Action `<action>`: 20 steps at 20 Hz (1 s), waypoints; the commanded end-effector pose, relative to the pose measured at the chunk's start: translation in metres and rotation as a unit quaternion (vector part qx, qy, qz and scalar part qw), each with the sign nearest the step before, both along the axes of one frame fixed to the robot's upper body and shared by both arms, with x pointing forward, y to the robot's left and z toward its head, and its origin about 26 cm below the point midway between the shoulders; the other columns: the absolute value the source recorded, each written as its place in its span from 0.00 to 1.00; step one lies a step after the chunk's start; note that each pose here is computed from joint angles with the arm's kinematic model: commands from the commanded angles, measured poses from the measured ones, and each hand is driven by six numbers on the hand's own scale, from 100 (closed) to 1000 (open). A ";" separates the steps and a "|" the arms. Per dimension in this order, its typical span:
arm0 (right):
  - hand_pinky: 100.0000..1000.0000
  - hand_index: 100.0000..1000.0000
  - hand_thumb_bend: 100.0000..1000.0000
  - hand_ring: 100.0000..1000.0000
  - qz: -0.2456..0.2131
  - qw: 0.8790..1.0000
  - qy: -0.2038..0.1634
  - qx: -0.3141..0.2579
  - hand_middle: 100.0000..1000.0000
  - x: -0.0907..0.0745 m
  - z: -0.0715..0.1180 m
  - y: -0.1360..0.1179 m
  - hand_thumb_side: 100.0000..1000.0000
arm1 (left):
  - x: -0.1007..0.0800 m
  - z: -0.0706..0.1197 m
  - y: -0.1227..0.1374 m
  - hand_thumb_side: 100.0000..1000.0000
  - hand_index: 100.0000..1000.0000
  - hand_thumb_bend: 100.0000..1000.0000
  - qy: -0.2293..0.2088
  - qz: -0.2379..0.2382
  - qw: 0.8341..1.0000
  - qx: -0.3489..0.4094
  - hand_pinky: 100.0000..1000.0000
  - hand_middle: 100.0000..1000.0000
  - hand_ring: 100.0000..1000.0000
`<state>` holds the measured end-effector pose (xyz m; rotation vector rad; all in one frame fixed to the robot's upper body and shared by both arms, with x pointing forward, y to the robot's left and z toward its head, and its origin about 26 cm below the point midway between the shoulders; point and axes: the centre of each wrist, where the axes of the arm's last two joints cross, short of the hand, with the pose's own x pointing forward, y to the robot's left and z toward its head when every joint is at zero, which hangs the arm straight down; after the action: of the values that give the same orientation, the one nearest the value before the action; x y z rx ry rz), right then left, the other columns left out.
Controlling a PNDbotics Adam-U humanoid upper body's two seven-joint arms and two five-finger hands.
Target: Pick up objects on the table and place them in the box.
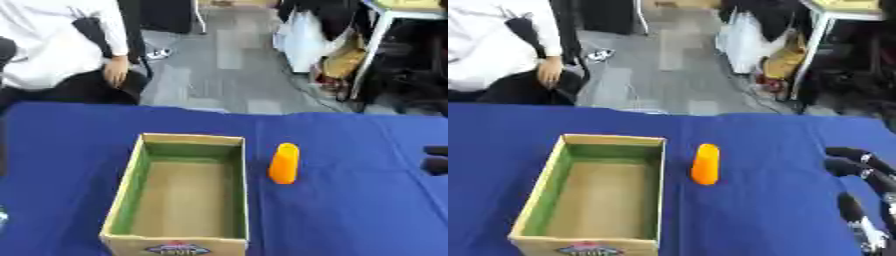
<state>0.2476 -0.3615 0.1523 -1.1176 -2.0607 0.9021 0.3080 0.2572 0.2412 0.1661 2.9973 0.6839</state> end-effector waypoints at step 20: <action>0.64 0.83 0.41 0.71 -0.070 0.991 0.028 -0.111 0.83 0.036 -0.003 -0.055 1.00 | -0.002 0.012 -0.003 0.87 0.99 0.25 -0.017 -0.011 1.000 0.011 1.00 0.96 0.93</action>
<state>0.2814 -0.4097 0.1390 -1.2882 -1.8461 1.0504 0.3087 0.2549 0.2446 0.1843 2.9858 0.6985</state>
